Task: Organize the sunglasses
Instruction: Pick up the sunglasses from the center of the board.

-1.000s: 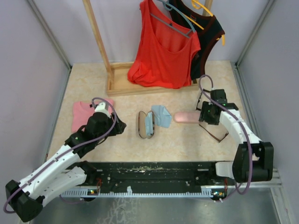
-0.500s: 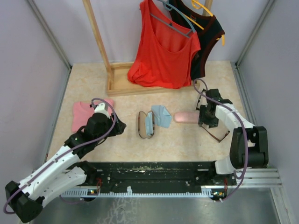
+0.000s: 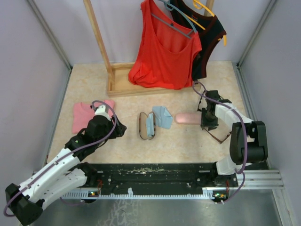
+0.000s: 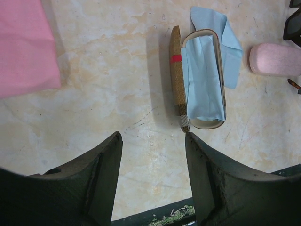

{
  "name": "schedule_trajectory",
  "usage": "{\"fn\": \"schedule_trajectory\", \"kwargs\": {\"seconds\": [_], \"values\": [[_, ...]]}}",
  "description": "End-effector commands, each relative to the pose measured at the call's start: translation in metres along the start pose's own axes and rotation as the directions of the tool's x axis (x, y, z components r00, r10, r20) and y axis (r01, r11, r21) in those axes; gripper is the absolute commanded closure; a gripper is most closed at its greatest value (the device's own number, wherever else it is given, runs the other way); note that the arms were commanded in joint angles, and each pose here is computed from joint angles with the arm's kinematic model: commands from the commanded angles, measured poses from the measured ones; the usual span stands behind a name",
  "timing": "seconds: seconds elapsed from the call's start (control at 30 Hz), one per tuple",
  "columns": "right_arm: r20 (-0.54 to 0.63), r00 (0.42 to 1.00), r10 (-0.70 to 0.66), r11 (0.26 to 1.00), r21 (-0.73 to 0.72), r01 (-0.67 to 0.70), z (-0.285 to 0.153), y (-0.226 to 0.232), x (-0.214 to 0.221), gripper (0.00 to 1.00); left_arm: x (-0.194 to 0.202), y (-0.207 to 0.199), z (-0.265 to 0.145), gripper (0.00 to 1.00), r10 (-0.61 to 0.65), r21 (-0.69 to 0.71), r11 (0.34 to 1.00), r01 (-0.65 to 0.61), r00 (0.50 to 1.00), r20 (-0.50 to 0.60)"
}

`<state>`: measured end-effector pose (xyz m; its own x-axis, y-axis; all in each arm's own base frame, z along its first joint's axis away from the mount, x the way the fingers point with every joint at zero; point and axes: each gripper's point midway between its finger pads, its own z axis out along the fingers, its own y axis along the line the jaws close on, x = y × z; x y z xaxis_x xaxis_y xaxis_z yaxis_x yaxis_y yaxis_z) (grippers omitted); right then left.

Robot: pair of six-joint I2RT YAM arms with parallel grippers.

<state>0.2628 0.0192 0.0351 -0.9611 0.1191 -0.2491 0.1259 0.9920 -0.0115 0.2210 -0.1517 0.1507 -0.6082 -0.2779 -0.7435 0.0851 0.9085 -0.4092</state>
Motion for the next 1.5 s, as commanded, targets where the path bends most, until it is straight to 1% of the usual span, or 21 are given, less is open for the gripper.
{"fn": "schedule_trajectory", "kwargs": {"seconds": [0.0,0.07,0.27,0.33,0.43,0.8,0.93,1.1,1.23,1.3,1.37,1.47], "values": [[0.034,0.999,-0.023,1.0,-0.012,0.023,-0.002,0.005,-0.014,0.66,-0.003,0.001,0.001,0.38,-0.001,-0.003,1.0,0.001,1.0,0.017],[0.031,0.999,-0.024,1.0,-0.016,0.025,-0.001,0.006,-0.014,0.7,-0.003,0.002,0.001,0.38,0.0,-0.005,1.0,0.0,1.0,0.017],[0.019,0.999,-0.031,0.999,-0.028,0.032,0.001,0.008,-0.012,0.76,-0.002,0.003,0.0,0.37,-0.001,-0.008,1.0,0.001,1.0,0.019],[0.02,0.999,-0.031,0.999,-0.03,0.031,0.001,0.008,-0.012,0.81,-0.002,0.003,0.0,0.37,-0.002,-0.008,1.0,0.002,1.0,0.018],[0.027,0.999,-0.03,0.999,-0.033,0.031,-0.002,0.008,-0.013,0.85,-0.002,0.004,0.0,0.37,-0.002,-0.009,1.0,0.002,1.0,0.02],[0.11,0.993,-0.038,0.996,-0.073,0.046,-0.041,0.012,-0.025,1.0,-0.001,0.004,0.0,0.37,-0.002,-0.008,1.0,0.002,1.0,0.018],[0.144,0.989,-0.036,0.997,-0.066,0.046,-0.057,0.01,-0.029,1.0,-0.002,0.003,-0.001,0.37,-0.002,-0.007,1.0,0.002,1.0,0.02],[0.242,0.97,-0.031,0.997,-0.065,0.048,-0.088,0.008,-0.043,1.0,-0.006,0.002,-0.003,0.37,-0.005,-0.002,1.0,0.005,1.0,0.029],[0.332,0.942,-0.056,0.993,-0.082,0.088,-0.118,0.013,-0.052,1.0,-0.01,0.001,-0.006,0.37,-0.009,0.001,1.0,0.009,0.999,0.041],[0.37,0.924,-0.095,0.986,-0.092,0.138,-0.132,0.024,-0.052,1.0,-0.013,0.0,-0.008,0.37,-0.012,0.003,1.0,0.012,0.999,0.048],[0.41,0.897,-0.163,0.97,-0.098,0.221,-0.147,0.046,-0.049,1.0,-0.016,-0.001,-0.009,0.37,-0.015,0.004,1.0,0.015,0.998,0.06],[0.459,0.845,-0.274,0.924,-0.118,0.363,-0.163,0.088,-0.036,1.0,-0.024,-0.002,-0.014,0.37,-0.019,0.0,1.0,0.019,0.996,0.082]]}}
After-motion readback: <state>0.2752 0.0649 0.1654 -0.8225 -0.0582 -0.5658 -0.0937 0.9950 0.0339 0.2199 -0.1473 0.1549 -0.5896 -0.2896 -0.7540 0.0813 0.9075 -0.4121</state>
